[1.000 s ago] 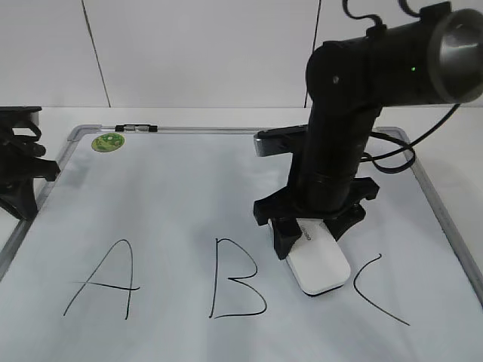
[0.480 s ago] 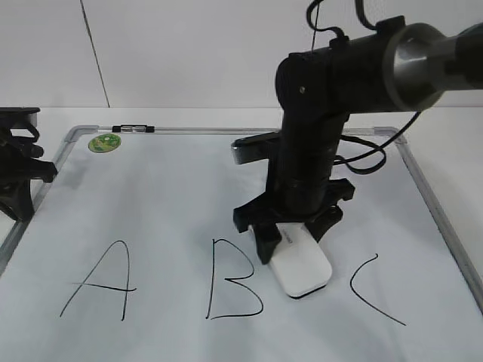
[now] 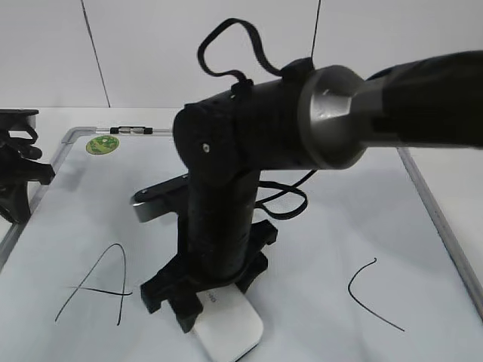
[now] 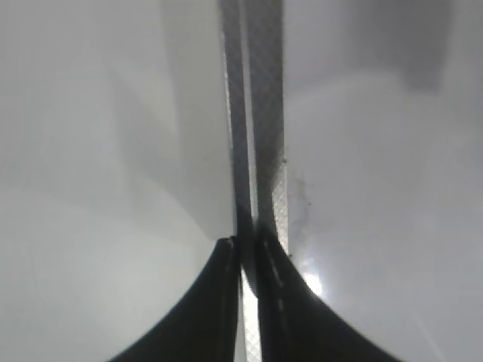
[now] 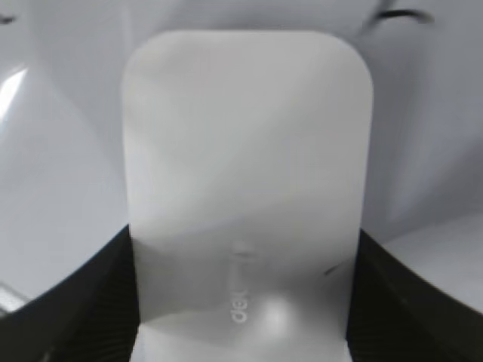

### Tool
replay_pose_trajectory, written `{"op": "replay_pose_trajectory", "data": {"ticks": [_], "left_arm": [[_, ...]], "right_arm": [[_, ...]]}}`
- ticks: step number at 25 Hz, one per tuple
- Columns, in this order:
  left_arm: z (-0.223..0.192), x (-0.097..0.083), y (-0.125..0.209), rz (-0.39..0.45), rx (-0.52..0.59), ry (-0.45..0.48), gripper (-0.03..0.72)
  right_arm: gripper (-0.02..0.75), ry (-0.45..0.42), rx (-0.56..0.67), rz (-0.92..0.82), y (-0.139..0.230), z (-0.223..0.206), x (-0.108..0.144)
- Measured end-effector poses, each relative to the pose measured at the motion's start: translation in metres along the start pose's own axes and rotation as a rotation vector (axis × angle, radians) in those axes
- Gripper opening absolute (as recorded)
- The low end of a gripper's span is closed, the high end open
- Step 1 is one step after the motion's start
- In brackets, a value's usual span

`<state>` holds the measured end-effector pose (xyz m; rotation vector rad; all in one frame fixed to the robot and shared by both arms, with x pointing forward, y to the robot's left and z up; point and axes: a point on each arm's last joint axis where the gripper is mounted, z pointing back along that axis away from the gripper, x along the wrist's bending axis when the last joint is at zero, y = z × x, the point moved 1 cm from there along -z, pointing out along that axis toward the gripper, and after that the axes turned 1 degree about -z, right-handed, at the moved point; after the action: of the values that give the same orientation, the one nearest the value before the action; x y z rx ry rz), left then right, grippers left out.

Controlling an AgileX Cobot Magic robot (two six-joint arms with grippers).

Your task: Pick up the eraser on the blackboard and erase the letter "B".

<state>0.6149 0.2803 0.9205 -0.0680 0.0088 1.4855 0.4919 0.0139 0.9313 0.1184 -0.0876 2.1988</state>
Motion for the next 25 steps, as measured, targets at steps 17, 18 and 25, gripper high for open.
{"op": "replay_pose_trajectory", "data": {"ticks": [17, 18, 25], "left_arm": [[0.0, 0.001, 0.001, -0.001, 0.008, -0.002, 0.033], [0.0, 0.001, 0.001, -0.001, 0.008, -0.002, 0.033], [0.0, 0.001, 0.001, 0.002, 0.008, 0.001, 0.033]], "right_arm": [[0.529, -0.016, -0.064, -0.327, -0.018, 0.011, -0.104], [0.529, 0.001, -0.068, -0.352, -0.017, 0.013, -0.117], [0.529, 0.034, -0.074, -0.381, -0.017, 0.017, -0.137]]}}
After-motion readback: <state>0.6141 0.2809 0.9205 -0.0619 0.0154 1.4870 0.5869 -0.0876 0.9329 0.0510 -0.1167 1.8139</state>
